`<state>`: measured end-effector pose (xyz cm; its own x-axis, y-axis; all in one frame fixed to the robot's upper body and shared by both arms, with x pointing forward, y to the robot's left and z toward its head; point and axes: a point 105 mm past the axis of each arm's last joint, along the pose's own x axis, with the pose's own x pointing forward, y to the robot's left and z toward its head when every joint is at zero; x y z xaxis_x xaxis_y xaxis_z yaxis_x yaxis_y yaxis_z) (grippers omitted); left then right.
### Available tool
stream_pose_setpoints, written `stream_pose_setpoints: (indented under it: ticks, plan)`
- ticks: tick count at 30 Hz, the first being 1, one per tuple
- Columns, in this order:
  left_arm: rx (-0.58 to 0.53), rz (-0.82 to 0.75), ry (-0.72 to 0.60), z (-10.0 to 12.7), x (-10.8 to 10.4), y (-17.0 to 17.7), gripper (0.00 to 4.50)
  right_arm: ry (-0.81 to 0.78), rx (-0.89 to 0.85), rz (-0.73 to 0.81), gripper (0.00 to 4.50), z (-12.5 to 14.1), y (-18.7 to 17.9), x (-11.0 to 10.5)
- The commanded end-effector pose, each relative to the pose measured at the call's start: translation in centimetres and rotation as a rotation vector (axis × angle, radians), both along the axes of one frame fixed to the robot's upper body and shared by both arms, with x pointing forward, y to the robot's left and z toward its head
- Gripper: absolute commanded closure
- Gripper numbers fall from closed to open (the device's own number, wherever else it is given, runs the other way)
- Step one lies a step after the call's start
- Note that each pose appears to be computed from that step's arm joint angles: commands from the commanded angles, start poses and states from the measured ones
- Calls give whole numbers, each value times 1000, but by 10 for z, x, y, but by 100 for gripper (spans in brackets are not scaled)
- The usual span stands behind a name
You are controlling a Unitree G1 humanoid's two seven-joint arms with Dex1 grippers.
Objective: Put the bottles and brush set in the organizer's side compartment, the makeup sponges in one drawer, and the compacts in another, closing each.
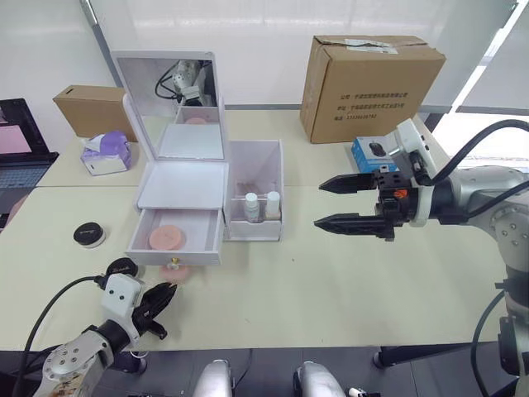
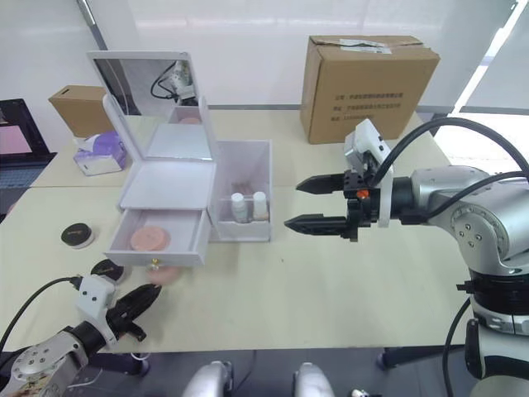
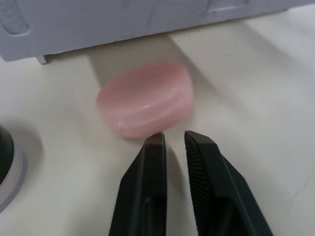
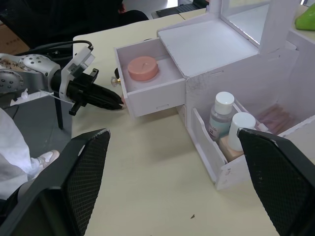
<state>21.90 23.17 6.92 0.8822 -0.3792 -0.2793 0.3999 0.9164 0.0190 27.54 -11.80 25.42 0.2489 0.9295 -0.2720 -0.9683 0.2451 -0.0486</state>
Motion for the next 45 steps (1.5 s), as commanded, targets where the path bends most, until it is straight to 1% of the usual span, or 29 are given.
stream_pose_setpoints:
  ticks: [1,5,7,9,12,15,17,21,26,33,37,40,41,42,43,44,45]
  plan:
    - [-23,22,-50,17,-3,4,263,-52,4,8,0,10,0,-1]
    - [-19,48,-43,17,-13,14,136,-54,4,3,0,9,-1,0]
    - [-32,-13,-26,14,-19,7,61,-49,1,3,0,7,-1,1]
    - [-33,-11,-34,13,-20,7,2,-48,-3,3,0,6,-1,1]
    - [-21,40,-72,12,-13,15,2,-53,-4,0,0,7,-1,1]
    - [1,57,-89,8,-5,16,2,-53,-2,9,0,8,0,0]
    - [34,75,-82,0,4,19,2,-54,-4,11,0,8,0,-1]
    - [13,28,-98,-5,17,4,2,-56,-7,9,0,9,0,-2]
    - [8,-2,-117,-6,24,-6,2,-60,-8,5,0,10,-2,-3]
    - [30,11,-132,-7,33,-3,2,-66,-11,-4,0,10,-3,-3]
    - [12,4,-125,-5,39,-8,2,-69,-8,-3,0,10,-2,-4]
    - [20,13,-124,-3,37,-7,60,-70,-3,-1,0,10,-1,-6]
    - [31,16,-125,-2,35,-5,60,-71,0,-3,0,11,-1,-6]
    - [41,20,-127,-1,33,-3,97,-71,2,-3,0,11,-1,-5]
    - [49,24,-129,0,32,-2,109,-71,3,-4,0,11,-1,-5]
    - [61,15,-132,3,29,-1,139,-71,4,-3,0,10,0,-4]
    - [64,2,-133,5,25,-1,152,-71,5,0,0,10,0,-4]
